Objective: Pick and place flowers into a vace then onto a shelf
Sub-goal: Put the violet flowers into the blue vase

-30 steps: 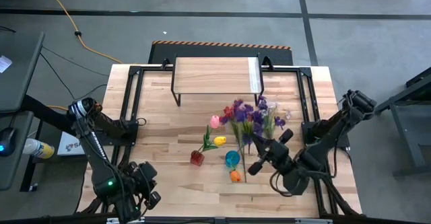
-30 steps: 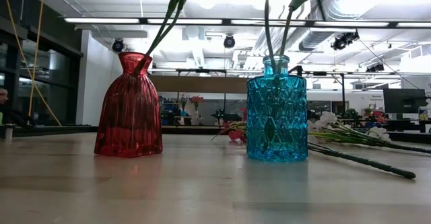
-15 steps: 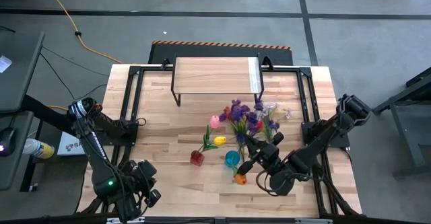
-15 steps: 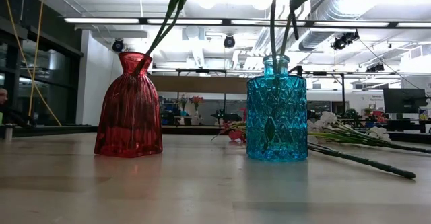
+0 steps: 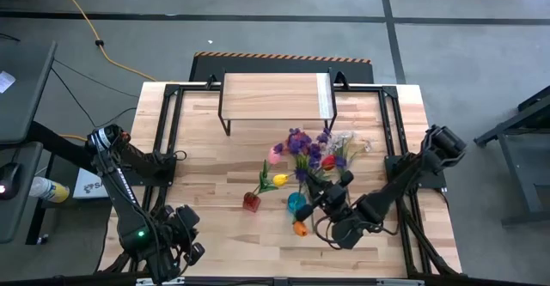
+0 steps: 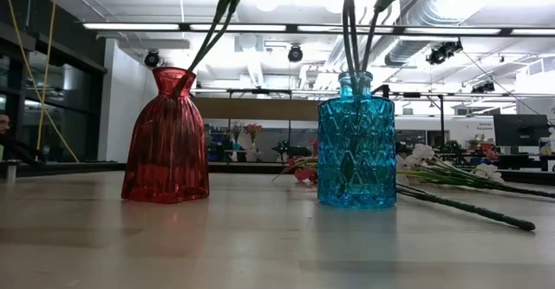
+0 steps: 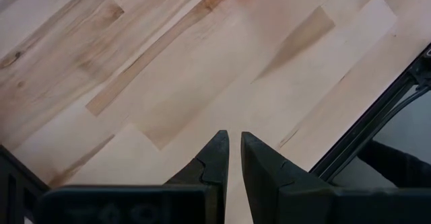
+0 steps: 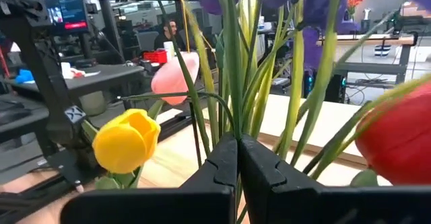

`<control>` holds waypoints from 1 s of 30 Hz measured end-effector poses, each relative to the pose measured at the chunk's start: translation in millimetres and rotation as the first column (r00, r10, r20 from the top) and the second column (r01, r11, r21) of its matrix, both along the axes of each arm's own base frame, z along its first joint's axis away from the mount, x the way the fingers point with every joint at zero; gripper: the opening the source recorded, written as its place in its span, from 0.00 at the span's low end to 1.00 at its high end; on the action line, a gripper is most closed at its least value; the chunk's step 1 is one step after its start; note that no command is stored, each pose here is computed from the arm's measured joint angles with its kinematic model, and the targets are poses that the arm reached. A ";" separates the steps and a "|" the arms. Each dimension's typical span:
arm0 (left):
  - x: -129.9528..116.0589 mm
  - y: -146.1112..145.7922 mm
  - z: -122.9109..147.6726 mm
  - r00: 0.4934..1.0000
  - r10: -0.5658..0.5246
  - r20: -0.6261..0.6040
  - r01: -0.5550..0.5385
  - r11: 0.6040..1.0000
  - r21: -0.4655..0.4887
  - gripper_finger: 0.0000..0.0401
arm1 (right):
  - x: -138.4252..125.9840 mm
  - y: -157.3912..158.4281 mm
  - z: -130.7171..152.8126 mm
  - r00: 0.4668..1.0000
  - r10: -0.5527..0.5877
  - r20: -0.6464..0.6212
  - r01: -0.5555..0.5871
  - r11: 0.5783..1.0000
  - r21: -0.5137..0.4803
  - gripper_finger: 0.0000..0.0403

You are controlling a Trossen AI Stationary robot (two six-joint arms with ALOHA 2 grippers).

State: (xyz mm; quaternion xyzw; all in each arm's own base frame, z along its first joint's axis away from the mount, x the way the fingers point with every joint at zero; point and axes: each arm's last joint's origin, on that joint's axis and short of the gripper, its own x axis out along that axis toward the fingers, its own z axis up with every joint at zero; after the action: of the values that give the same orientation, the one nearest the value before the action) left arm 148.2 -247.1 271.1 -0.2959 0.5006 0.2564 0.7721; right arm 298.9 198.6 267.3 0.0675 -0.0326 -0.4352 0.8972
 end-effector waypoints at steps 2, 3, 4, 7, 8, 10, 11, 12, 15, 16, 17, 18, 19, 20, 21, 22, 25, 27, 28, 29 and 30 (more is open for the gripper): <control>-0.1 -0.1 0.0 1.000 0.000 -0.003 0.000 1.000 -0.002 0.18 | 2.1 -1.5 -2.0 1.000 -0.008 -0.005 0.008 1.000 -0.004 0.00; -0.1 -0.1 0.0 1.000 0.000 -0.003 0.000 1.000 -0.002 0.18 | 2.7 -1.4 -3.2 1.000 -0.008 -0.008 0.008 1.000 -0.007 0.00; -0.1 -0.1 0.0 1.000 -0.001 -0.003 0.001 1.000 -0.002 0.18 | 3.3 -1.1 -5.0 1.000 -0.008 -0.014 0.008 1.000 -0.011 0.00; -0.1 -0.1 0.0 1.000 -0.001 -0.004 0.001 1.000 -0.002 0.18 | 4.1 -0.3 -8.6 1.000 -0.006 -0.031 0.006 1.000 -0.023 0.00; -0.1 0.0 0.0 1.000 -0.001 -0.004 0.001 1.000 -0.001 0.18 | 4.1 -0.3 -8.6 1.000 -0.006 -0.031 0.006 1.000 -0.024 0.00; -0.3 0.3 -0.1 1.000 -0.002 -0.006 0.002 1.000 0.003 0.18 | 3.5 -0.6 -9.2 0.999 -0.007 -0.031 0.006 1.000 -0.024 0.00; -0.4 0.4 -0.1 1.000 -0.003 -0.007 0.003 1.000 0.004 0.18 | 2.9 -0.9 -10.8 0.999 -0.007 -0.033 0.006 1.000 -0.026 0.00; -0.4 0.4 -0.1 1.000 -0.004 -0.007 0.004 1.000 0.005 0.18 | 2.0 -0.7 -12.5 0.999 -0.005 -0.033 0.004 1.000 -0.026 0.00; -0.5 0.6 -0.1 1.000 -0.004 -0.008 0.004 1.000 0.007 0.18 | 0.6 0.1 -16.5 0.999 0.022 -0.025 -0.023 1.000 -0.008 0.00; -0.5 0.6 -0.1 1.000 -0.004 -0.008 0.004 1.000 0.007 0.18 | 0.1 0.6 -17.4 0.999 0.031 -0.025 -0.031 0.999 -0.005 0.00; -0.5 0.7 -0.1 1.000 -0.004 -0.008 0.004 1.000 0.007 0.18 | 0.0 0.7 -17.7 0.999 0.035 -0.027 -0.036 0.999 -0.004 0.00; -0.6 0.8 -0.1 1.000 -0.004 -0.009 0.004 1.000 0.008 0.18 | -0.3 1.4 -18.0 0.999 0.044 -0.030 -0.044 0.999 -0.004 0.00; -0.6 0.9 -0.1 1.000 -0.004 -0.010 0.004 1.000 0.010 0.18 | -0.8 2.3 -18.0 0.998 0.049 -0.031 -0.049 0.999 -0.004 0.00; -0.7 1.1 -0.2 1.000 -0.004 -0.011 0.004 1.000 0.011 0.18 | -1.3 2.9 -18.0 0.998 0.051 -0.032 -0.051 0.999 -0.004 0.00; -0.7 1.0 -0.2 1.000 -0.004 -0.010 0.004 1.000 0.011 0.18 | -1.4 3.2 -18.0 0.998 0.052 -0.033 -0.052 0.999 -0.005 0.00; -0.7 1.0 -0.2 1.000 -0.004 -0.010 0.004 1.000 0.011 0.18 | -1.9 4.0 -18.0 0.998 0.055 -0.035 -0.055 0.998 -0.006 0.00; -0.7 1.0 -0.2 1.000 -0.004 -0.010 0.004 1.000 0.011 0.18 | -2.6 5.0 -18.0 0.998 0.059 -0.037 -0.060 0.998 -0.007 0.00; -0.7 1.0 -0.2 1.000 -0.004 -0.010 0.004 1.000 0.011 0.18 | -2.6 5.1 -18.0 0.997 0.060 -0.046 -0.061 0.998 -0.015 0.00; -0.7 1.0 -0.2 1.000 -0.004 -0.010 0.004 1.000 0.011 0.18 | -2.6 5.1 -18.0 0.997 0.059 -0.049 -0.060 0.998 -0.017 0.00; -0.7 1.0 -0.2 1.000 -0.004 -0.010 0.004 1.000 0.011 0.18 | -2.7 5.0 -18.0 0.997 0.055 -0.048 -0.056 0.998 -0.018 0.00; -0.7 1.0 -0.2 1.000 -0.004 -0.010 0.004 1.000 0.011 0.18 | -2.9 4.8 -17.9 0.998 0.047 -0.045 -0.048 0.999 -0.020 0.00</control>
State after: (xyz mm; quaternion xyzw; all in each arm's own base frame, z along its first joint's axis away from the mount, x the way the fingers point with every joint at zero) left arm 147.5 -246.1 270.9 -0.2895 0.5038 0.2591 0.7715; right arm 296.0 203.4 249.4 0.0489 -0.0156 -0.4150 0.9084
